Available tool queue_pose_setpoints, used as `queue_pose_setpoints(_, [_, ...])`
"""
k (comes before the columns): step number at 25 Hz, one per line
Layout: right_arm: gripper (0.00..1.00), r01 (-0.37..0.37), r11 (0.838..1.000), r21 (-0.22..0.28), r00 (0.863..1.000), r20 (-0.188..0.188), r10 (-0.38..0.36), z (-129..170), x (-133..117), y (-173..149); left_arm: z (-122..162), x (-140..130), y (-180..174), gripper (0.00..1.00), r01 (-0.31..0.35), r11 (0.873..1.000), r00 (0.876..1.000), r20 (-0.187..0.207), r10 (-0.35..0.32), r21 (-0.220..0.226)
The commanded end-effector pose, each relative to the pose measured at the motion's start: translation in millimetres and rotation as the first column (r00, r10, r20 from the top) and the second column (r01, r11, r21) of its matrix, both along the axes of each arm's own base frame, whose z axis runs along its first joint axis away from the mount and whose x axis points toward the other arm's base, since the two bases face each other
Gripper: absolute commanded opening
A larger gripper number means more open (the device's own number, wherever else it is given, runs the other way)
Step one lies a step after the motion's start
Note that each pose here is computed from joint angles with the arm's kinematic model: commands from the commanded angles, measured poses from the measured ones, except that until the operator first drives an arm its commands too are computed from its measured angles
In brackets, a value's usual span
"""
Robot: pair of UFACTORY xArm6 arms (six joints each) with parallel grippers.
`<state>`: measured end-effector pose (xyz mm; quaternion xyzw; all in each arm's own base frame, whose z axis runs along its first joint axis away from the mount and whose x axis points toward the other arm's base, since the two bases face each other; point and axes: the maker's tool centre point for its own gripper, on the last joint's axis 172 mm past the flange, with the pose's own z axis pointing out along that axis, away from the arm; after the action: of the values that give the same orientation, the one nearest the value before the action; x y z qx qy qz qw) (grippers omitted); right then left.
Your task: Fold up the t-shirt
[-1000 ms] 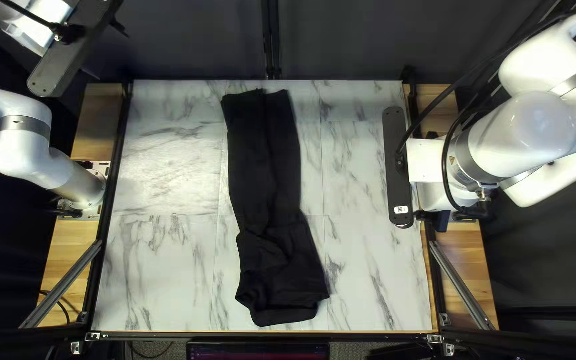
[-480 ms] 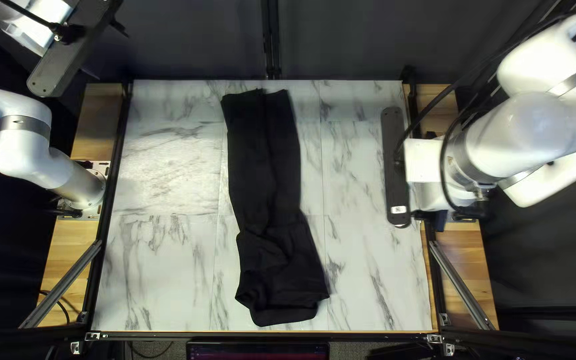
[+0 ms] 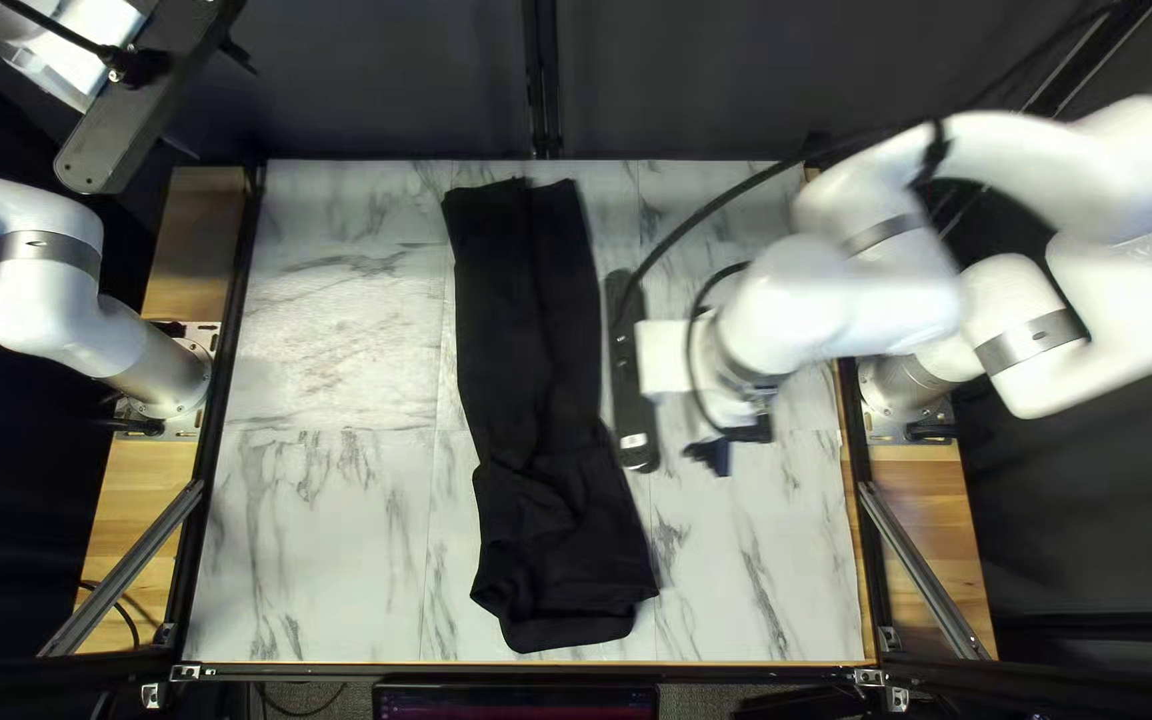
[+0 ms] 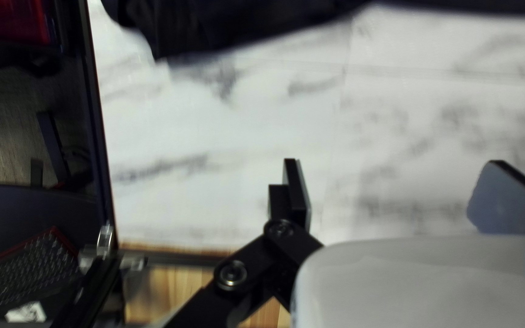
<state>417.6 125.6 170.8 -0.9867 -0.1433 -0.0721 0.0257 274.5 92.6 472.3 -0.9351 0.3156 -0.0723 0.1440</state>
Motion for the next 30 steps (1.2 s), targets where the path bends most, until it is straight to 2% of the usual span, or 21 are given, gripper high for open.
queue_pose_setpoints(1, [1.00,-0.085,0.996,0.038,0.996,0.023,0.084,-39,38,0,0,0,0,1.00,0.000,1.000,1.000,0.000,0.000,0.000])
queue_pose_setpoints(5, [1.00,-0.150,0.986,0.066,0.989,0.026,0.149,-57,64,8,0,0,0,1.00,0.000,1.000,1.000,0.000,0.000,0.000])
queue_pose_setpoints(12, [1.00,-0.220,0.971,0.089,0.975,-0.016,0.222,-69,99,7,0,0,0,1.00,0.000,1.000,1.000,0.000,0.000,0.000])
queue_pose_setpoints(15, [1.00,-0.241,0.966,0.093,0.968,-0.041,0.246,-81,102,3,0,0,0,1.00,0.000,1.000,1.000,0.000,0.000,0.000])
queue_pose_setpoints(20, [1.00,-0.314,0.943,0.112,0.943,-0.077,0.323,-97,94,-5,0,0,0,1.00,0.000,1.000,1.000,0.000,0.000,0.000])
queue_pose_setpoints(21, [0.96,-0.328,0.938,0.110,0.938,-0.083,0.337,-98,91,-8,0,0,0,1.00,0.000,1.000,1.000,0.000,0.000,0.000])
queue_pose_setpoints(22, [0.96,-0.333,0.937,0.109,0.935,-0.086,0.343,-98,90,-9,0,0,0,1.00,0.000,1.000,1.000,0.000,0.000,0.000])
queue_pose_setpoints(24, [0.85,-0.342,0.935,0.096,0.932,-0.092,0.351,-99,89,-15,0,0,0,1.00,0.000,1.000,1.000,0.000,0.000,0.000])
queue_pose_setpoints(25, [0.74,-0.343,0.935,0.093,0.932,-0.092,0.351,-100,89,-16,0,0,0,1.00,0.000,1.000,1.000,0.000,0.000,0.000])
queue_pose_setpoints(26, [0.68,-0.344,0.935,0.087,0.932,-0.089,0.351,-104,89,-18,0,0,0,1.00,0.000,1.000,1.000,0.000,0.000,0.000])
queue_pose_setpoints(27, [0.47,-0.345,0.935,0.084,0.932,-0.087,0.352,-105,90,-18,0,0,0,1.00,0.000,1.000,1.000,0.000,0.000,0.000])
queue_pose_setpoints(28, [0.41,-0.347,0.934,0.080,0.932,-0.085,0.354,-110,92,-17,0,0,0,1.00,0.000,1.000,1.000,0.000,0.000,0.000])
queue_pose_setpoints(29, [0.17,-0.349,0.934,0.077,0.931,-0.083,0.355,-113,93,-17,0,0,0,1.00,0.000,1.000,1.000,0.000,0.000,0.000])
queue_pose_setpoints(30, [0.03,-0.350,0.934,0.075,0.931,-0.081,0.355,-114,93,-16,0,0,0,1.00,0.000,1.000,1.000,0.000,0.000,0.000])
